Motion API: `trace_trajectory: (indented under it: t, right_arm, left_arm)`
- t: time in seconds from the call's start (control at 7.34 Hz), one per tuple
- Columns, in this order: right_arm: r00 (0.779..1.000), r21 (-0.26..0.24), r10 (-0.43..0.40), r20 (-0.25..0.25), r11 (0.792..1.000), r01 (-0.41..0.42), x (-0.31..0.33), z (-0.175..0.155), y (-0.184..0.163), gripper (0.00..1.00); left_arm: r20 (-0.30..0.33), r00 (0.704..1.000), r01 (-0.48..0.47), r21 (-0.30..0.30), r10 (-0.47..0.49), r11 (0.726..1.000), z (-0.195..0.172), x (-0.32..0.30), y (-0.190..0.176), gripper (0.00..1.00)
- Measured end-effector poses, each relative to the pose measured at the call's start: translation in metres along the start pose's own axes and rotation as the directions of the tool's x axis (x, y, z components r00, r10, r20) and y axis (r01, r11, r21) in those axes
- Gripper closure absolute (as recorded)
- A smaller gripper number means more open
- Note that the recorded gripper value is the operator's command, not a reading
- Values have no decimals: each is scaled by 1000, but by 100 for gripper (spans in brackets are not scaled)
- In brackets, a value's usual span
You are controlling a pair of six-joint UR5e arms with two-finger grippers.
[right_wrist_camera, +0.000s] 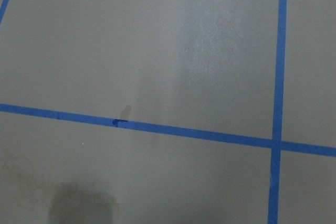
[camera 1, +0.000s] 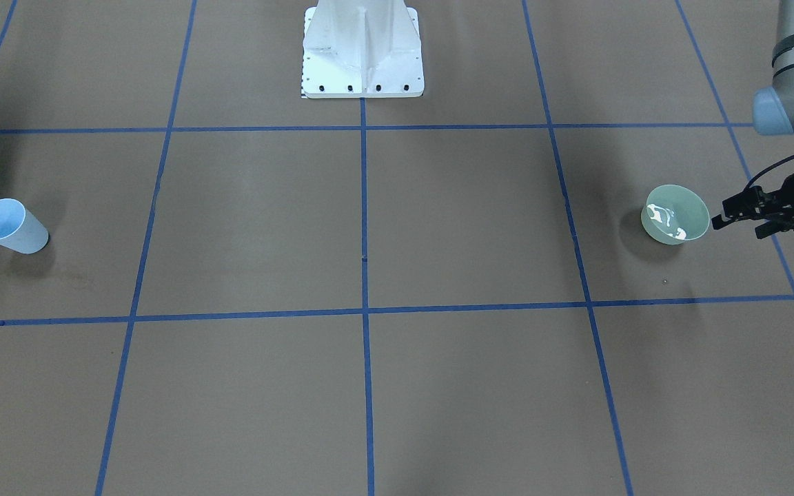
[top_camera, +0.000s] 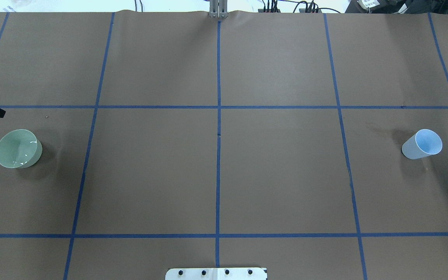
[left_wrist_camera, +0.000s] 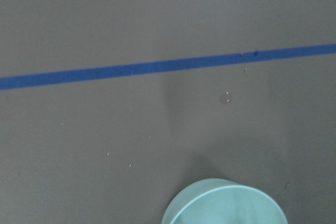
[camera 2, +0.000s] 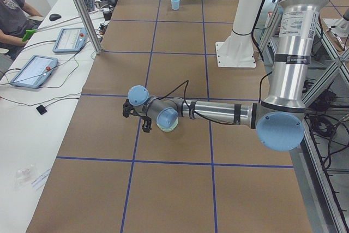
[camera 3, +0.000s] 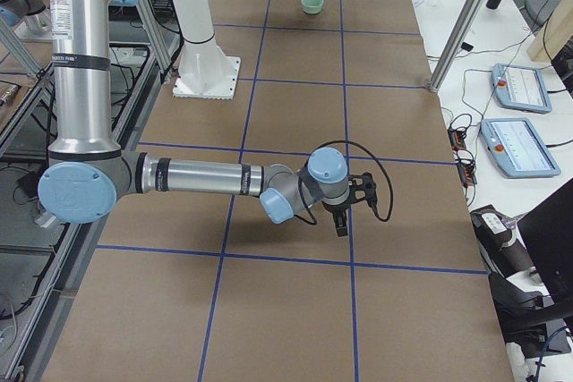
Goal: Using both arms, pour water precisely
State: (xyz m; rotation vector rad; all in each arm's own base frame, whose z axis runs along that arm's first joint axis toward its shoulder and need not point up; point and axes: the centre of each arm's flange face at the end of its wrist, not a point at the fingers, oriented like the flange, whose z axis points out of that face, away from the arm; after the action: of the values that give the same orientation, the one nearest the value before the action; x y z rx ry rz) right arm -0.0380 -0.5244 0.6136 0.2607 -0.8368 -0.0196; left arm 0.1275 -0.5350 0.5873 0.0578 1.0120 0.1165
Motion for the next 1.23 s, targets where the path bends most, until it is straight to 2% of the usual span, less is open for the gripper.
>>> trace_trajectory:
  t: [0.14, 0.27, 0.54, 0.82, 1.23]
  right_arm:
    - [1000, -29, 6, -25, 1000, -7, -5, -6, -24, 1]
    - [999, -59, 7, -54, 998, -10, -8, -17, -49, 1]
    - [996, -108, 3, -89, 994, -13, -5, -42, -76, 1]
    - [995, -131, 7, -96, 991, -19, 0, -47, -77, 1]
    - [995, -145, 16, -97, 989, -30, 6, -45, -69, 1]
  left_arm:
    - [19, 1000, -10, 19, 9, 1000, -5, 0, -5, 0]
    - [66, 997, -43, 40, 40, 998, -9, -7, -9, 0]
    - [155, 985, -78, 28, 73, 997, -37, -38, -18, 0]
    - [187, 982, -27, 3, 26, 1000, -75, -58, -28, 0]
    - [193, 978, 84, -25, -77, 996, -109, -56, -26, 0]
